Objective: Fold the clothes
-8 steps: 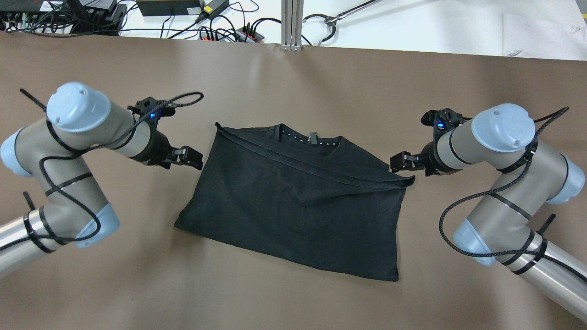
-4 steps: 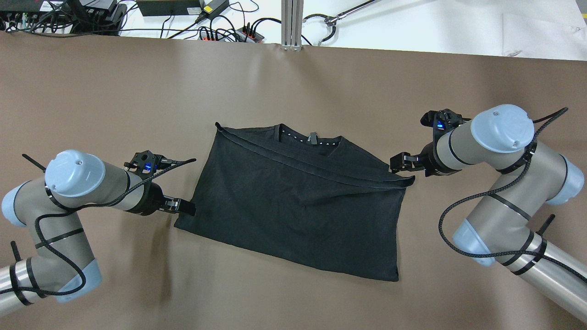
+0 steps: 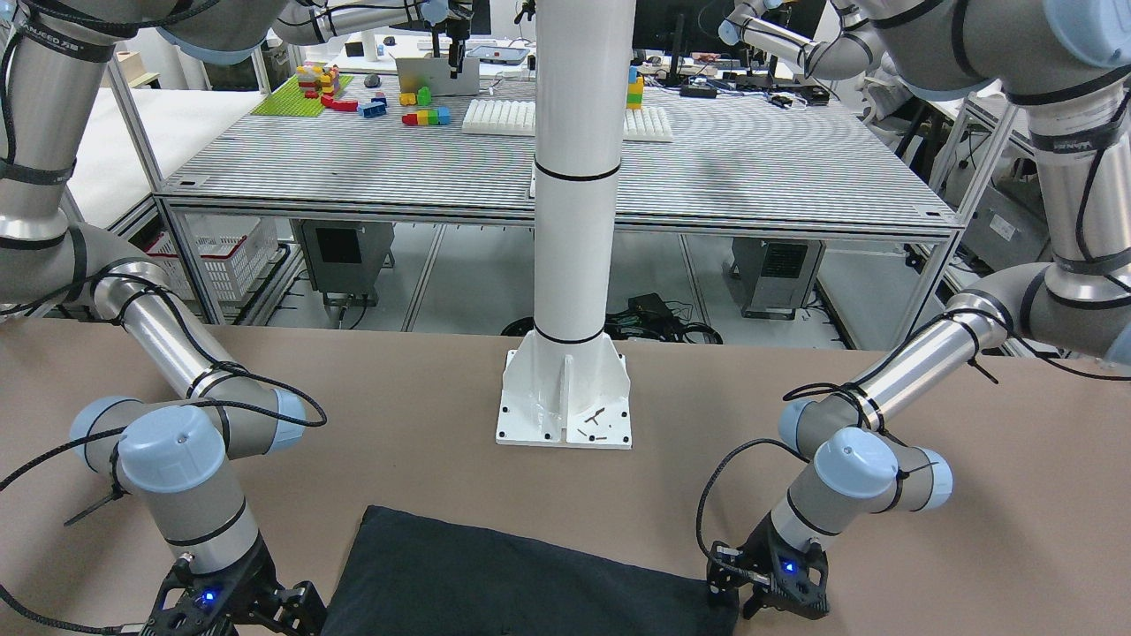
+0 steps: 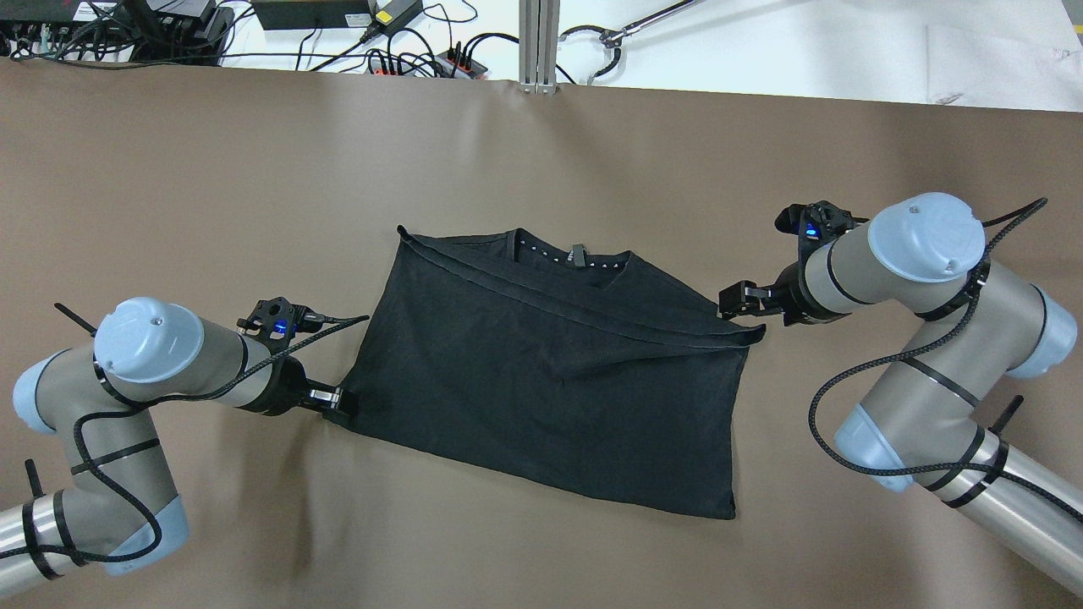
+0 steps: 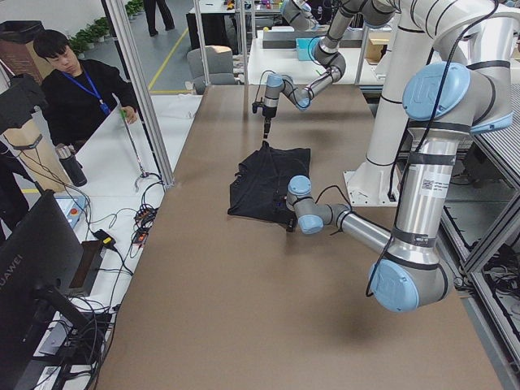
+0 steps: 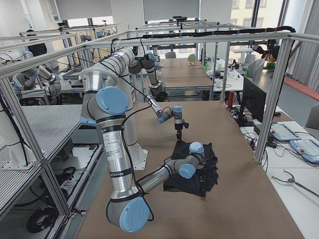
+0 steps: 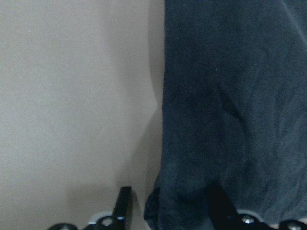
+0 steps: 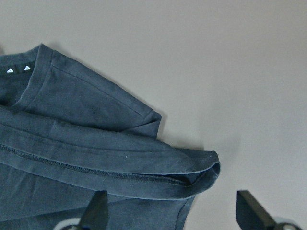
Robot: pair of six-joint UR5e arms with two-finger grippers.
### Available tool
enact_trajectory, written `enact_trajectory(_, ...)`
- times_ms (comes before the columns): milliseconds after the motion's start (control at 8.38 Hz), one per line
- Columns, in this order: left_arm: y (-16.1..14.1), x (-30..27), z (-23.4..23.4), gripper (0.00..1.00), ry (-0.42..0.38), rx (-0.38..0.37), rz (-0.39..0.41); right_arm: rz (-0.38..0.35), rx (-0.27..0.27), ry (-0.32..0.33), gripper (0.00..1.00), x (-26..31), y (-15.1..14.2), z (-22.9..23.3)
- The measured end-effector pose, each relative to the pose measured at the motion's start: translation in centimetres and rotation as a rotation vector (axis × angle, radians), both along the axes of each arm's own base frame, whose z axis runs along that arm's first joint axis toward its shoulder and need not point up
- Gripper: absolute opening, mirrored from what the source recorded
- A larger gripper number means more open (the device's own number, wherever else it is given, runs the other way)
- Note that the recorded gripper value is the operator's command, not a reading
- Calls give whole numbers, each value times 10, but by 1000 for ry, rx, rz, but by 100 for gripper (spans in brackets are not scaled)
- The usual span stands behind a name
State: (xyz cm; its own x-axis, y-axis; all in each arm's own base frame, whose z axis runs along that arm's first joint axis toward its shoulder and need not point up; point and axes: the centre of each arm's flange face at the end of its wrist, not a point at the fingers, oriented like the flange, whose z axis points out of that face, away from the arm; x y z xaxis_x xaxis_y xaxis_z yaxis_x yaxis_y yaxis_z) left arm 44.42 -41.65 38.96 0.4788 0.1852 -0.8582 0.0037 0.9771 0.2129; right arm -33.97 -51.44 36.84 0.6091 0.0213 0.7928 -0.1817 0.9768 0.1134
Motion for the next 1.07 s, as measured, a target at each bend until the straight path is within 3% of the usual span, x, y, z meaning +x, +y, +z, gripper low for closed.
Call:
enact_trajectory(239, 0, 1, 0, 2, -1, -1, 1, 0, 1, 0, 94, 0, 0, 0)
enact_trajectory(358, 1, 1, 0, 0, -1, -1, 1, 0, 1, 0, 94, 0, 0, 0)
enact_trajectory(1074, -4, -4, -6, 0, 12, 7, -11, 0, 0, 0, 94, 0, 0, 0)
